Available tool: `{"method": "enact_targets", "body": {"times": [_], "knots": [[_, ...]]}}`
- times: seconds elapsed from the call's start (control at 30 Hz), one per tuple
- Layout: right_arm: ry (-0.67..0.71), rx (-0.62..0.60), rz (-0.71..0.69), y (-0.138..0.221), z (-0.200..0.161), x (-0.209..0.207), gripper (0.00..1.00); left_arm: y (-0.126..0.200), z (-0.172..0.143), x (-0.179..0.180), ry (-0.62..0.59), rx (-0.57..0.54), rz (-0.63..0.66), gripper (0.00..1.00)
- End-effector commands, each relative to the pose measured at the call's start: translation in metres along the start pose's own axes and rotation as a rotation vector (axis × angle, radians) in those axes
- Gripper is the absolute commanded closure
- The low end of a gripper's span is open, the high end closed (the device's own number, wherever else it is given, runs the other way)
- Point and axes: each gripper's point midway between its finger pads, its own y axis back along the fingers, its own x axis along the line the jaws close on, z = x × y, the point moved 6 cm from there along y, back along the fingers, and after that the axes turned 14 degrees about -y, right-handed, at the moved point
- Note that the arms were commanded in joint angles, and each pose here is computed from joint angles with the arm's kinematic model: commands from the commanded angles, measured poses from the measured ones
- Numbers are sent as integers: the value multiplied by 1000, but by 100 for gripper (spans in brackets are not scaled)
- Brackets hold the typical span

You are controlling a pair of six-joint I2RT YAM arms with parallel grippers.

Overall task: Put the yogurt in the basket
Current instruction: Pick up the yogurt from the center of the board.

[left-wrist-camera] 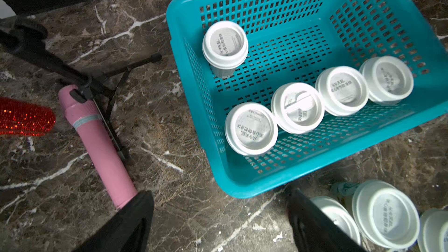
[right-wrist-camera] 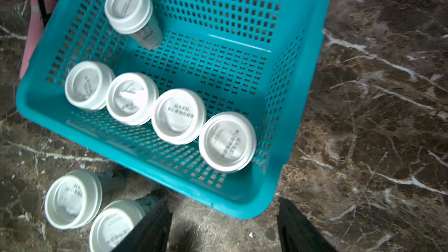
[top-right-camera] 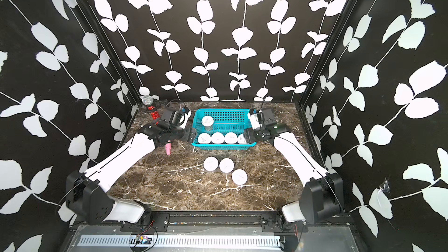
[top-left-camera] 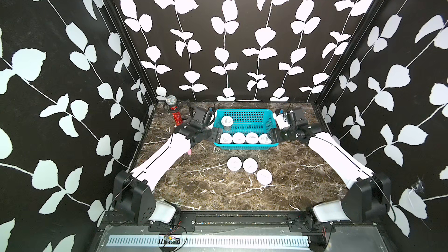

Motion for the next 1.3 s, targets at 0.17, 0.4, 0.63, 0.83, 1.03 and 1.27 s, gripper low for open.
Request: {"method": "enact_targets", "body": {"times": [0.17, 0.4, 0.63, 0.83, 1.03, 1.27], "knots": [[127, 135, 25, 5, -54, 34, 26, 16, -18, 0, 92, -72, 4, 13], [214, 261, -30, 4, -93, 49, 21, 24, -21, -2, 101, -87, -9, 13], [305, 376, -94, -1, -122, 57, 16, 26, -21, -3, 104, -86, -20, 13], [332, 438, -119, -3, -135, 59, 15, 27, -22, -3, 109, -84, -28, 13], [352, 495, -98, -3, -148, 64, 15, 25, -22, -4, 111, -81, -35, 13], [358, 530, -94, -8, -160, 66, 15, 25, -22, -5, 111, -77, -41, 13]]}}
